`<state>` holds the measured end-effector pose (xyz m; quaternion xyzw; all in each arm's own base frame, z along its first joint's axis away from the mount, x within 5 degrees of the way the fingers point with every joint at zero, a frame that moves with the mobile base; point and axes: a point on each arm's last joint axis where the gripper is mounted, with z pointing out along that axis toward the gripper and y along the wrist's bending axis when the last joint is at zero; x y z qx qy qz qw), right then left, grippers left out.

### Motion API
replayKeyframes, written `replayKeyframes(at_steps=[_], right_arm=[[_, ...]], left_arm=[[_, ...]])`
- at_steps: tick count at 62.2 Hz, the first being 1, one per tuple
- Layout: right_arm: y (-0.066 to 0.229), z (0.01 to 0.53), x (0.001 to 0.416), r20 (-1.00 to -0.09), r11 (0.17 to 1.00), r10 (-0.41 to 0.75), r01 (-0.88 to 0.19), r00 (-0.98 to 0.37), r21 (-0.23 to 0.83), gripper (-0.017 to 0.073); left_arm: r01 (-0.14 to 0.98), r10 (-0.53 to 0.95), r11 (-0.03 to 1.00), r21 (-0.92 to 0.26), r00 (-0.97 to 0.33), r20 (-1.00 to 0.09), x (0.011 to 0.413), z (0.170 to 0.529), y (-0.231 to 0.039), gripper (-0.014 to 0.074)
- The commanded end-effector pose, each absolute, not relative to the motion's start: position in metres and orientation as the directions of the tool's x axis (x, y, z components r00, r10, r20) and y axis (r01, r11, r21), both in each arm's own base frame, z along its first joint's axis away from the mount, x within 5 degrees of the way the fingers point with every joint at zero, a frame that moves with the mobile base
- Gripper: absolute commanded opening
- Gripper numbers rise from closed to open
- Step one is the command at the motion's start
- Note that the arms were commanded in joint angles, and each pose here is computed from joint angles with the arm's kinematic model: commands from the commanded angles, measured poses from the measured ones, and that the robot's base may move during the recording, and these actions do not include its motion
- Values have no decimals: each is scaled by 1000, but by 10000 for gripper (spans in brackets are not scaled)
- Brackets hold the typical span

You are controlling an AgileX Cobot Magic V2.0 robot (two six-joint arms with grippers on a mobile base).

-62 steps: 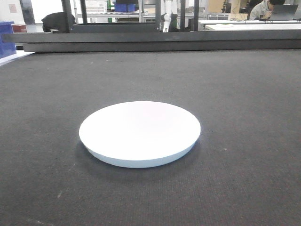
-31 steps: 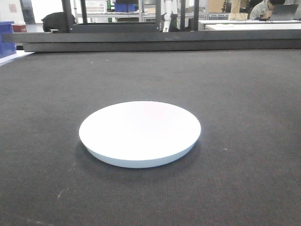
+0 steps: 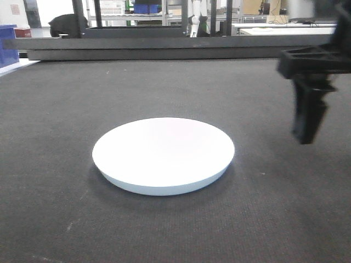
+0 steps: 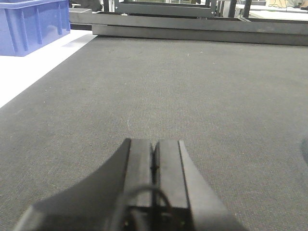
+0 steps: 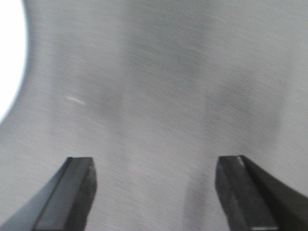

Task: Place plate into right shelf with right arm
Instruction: 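Lower the right gripper onto the rim of the white plate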

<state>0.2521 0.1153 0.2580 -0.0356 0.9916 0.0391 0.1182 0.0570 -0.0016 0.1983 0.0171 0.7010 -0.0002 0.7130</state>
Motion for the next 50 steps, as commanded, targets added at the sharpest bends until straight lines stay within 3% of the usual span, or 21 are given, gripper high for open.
replayKeyframes(at_steps=[1, 22, 50], right_arm=[[131, 276, 266, -270, 992, -68, -95, -960, 87, 623], [176, 275, 315, -224, 978, -43, -88, -974, 191, 623], [188, 240, 338, -129, 986, -16, -37, -991, 161, 623]], left_arm=[[13, 7, 1000, 8, 106, -994, 56, 203, -1, -128], [13, 7, 1000, 8, 106, -994, 56, 203, -1, -128], [13, 7, 1000, 8, 106, -994, 56, 203, -1, -128]])
